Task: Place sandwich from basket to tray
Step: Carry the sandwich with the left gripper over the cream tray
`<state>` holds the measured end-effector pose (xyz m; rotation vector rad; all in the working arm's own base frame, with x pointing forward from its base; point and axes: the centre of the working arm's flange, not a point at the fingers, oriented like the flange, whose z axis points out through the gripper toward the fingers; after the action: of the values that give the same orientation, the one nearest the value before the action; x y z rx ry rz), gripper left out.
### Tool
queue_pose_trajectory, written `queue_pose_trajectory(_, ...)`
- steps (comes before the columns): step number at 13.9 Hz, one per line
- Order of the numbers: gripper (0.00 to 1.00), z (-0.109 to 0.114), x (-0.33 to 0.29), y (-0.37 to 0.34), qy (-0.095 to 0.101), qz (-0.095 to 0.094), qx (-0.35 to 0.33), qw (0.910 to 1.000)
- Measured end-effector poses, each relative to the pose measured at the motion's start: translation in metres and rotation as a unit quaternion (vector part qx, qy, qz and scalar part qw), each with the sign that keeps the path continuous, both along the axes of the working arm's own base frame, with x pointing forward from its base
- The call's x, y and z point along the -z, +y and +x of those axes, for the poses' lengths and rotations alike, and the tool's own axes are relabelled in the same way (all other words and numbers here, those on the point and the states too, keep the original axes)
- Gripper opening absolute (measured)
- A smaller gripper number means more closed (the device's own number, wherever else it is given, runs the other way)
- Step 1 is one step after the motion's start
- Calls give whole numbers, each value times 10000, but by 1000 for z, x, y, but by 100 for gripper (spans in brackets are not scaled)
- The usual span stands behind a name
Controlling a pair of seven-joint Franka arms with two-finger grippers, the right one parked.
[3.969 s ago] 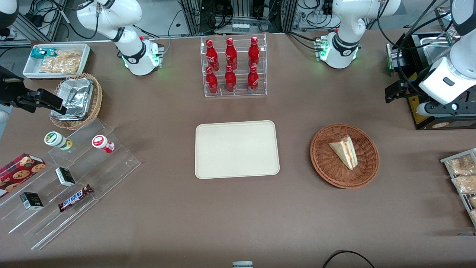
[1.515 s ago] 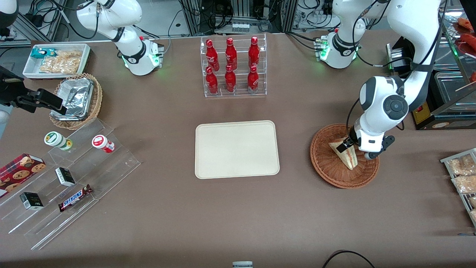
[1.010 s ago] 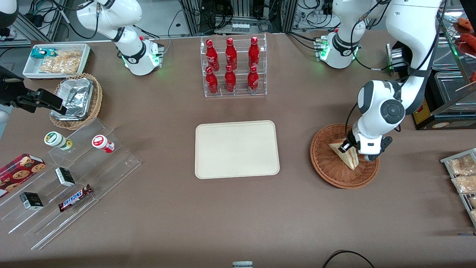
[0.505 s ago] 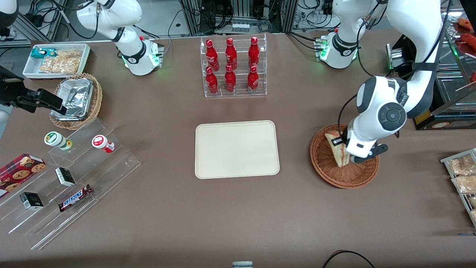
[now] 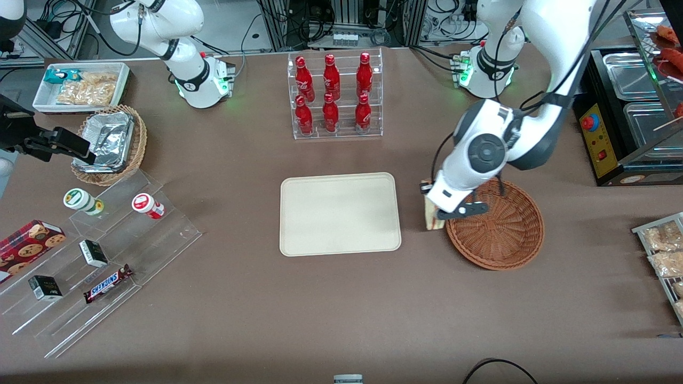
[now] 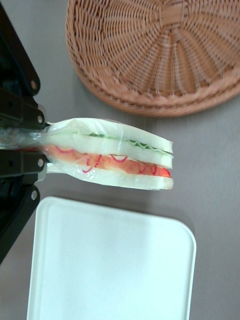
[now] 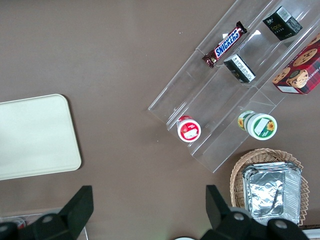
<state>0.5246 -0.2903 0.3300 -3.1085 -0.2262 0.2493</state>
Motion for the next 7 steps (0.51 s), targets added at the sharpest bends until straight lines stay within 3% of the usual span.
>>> queue_pose_trajectory(3, 15, -5, 9, -65, -260, 237, -201, 9992)
queue_pose_trajectory(7, 15, -17, 25, -148, -346, 126, -408, 9985)
